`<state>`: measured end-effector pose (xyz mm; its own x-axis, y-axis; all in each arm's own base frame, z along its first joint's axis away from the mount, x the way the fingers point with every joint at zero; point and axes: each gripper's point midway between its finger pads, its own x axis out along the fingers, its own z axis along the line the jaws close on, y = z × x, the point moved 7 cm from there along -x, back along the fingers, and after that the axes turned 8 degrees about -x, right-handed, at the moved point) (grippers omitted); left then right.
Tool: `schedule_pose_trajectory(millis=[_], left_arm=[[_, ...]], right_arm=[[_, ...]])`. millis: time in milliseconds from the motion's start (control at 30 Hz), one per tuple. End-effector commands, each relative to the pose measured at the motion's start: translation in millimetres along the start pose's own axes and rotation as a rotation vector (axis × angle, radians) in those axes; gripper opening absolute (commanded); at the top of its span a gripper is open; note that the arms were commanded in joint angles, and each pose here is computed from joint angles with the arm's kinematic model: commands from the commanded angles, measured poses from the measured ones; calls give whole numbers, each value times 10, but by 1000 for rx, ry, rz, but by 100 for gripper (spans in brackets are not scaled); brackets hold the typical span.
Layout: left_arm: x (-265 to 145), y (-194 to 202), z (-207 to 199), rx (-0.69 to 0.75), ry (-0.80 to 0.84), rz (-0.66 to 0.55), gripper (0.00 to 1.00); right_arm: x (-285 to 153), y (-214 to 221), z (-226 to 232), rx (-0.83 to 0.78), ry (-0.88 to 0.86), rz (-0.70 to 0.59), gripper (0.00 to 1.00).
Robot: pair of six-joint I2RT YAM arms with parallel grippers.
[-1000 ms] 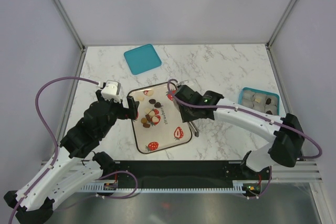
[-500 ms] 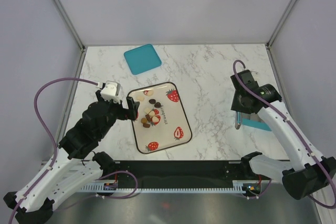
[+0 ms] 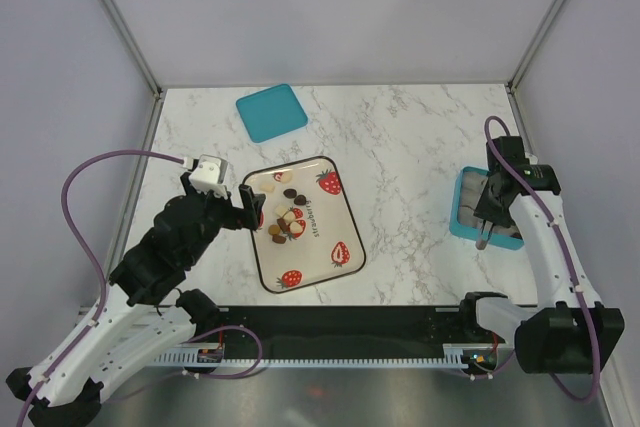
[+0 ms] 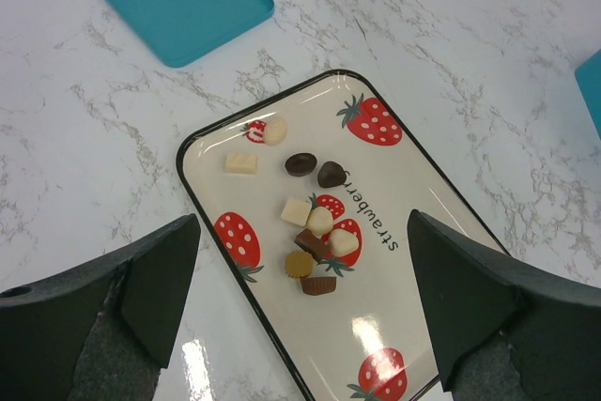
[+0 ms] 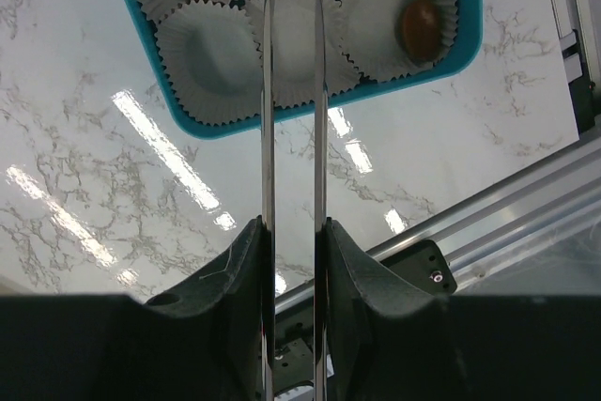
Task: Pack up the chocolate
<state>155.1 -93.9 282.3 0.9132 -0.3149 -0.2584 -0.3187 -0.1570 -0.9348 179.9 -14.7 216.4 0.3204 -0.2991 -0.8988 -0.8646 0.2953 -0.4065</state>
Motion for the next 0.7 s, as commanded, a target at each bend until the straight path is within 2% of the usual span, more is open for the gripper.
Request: schedule_pose_trajectory(millis=[0,667], left_arm=[[-8,-83,-25,-6,19,-42,100],[6,-72,-21,-2,12,-37,100]], right_arm=[[67,-61,-12,14,-37,-11,33],[290,-114,-49,52,-34,8,36]])
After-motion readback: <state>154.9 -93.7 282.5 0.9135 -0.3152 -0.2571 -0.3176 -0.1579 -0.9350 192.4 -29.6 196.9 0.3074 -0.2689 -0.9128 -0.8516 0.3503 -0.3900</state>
